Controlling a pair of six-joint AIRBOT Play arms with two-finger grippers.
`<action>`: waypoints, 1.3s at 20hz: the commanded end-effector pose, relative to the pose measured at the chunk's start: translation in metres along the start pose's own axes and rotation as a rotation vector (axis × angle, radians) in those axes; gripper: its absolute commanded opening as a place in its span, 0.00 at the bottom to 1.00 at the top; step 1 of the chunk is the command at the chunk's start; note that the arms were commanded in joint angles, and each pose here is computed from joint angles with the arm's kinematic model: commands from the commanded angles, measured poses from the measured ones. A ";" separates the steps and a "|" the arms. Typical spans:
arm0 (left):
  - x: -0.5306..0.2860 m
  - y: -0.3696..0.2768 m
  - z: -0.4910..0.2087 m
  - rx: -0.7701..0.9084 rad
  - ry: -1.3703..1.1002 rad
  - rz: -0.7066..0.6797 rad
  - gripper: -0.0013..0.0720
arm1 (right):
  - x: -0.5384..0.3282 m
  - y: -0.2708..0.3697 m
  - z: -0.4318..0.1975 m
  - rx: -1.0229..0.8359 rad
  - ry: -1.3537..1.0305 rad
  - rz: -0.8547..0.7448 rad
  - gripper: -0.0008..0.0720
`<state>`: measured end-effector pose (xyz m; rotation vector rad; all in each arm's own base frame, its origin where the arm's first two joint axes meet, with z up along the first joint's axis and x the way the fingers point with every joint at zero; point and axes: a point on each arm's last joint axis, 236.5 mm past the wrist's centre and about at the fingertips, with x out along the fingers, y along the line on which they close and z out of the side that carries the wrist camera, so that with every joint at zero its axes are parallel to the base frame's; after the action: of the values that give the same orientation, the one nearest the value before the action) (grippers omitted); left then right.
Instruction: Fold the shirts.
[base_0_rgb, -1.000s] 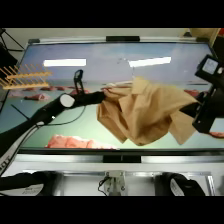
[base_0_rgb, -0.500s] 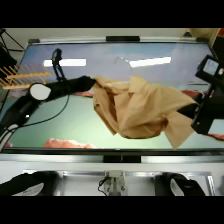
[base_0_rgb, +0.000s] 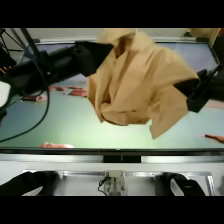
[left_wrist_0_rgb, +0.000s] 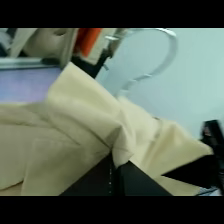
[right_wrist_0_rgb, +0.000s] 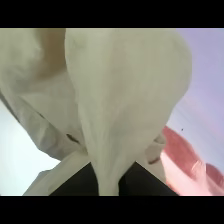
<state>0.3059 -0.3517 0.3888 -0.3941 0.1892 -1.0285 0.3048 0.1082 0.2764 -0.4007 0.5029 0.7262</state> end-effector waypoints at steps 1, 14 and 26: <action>-0.019 -0.085 0.032 0.127 -0.031 -0.171 0.09 | -0.008 -0.015 0.058 0.112 -0.253 -0.050 0.08; -0.083 0.061 -0.062 0.225 0.529 0.389 0.22 | -0.036 -0.029 0.091 0.180 -0.354 -0.128 0.08; -0.077 0.049 0.047 0.426 0.148 0.425 0.95 | -0.170 -0.176 0.033 0.452 -0.275 -0.939 0.08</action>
<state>0.3148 -0.2602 0.3978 0.0878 0.2242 -0.6900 0.3496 -0.0089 0.4054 -0.0963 0.1941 0.0535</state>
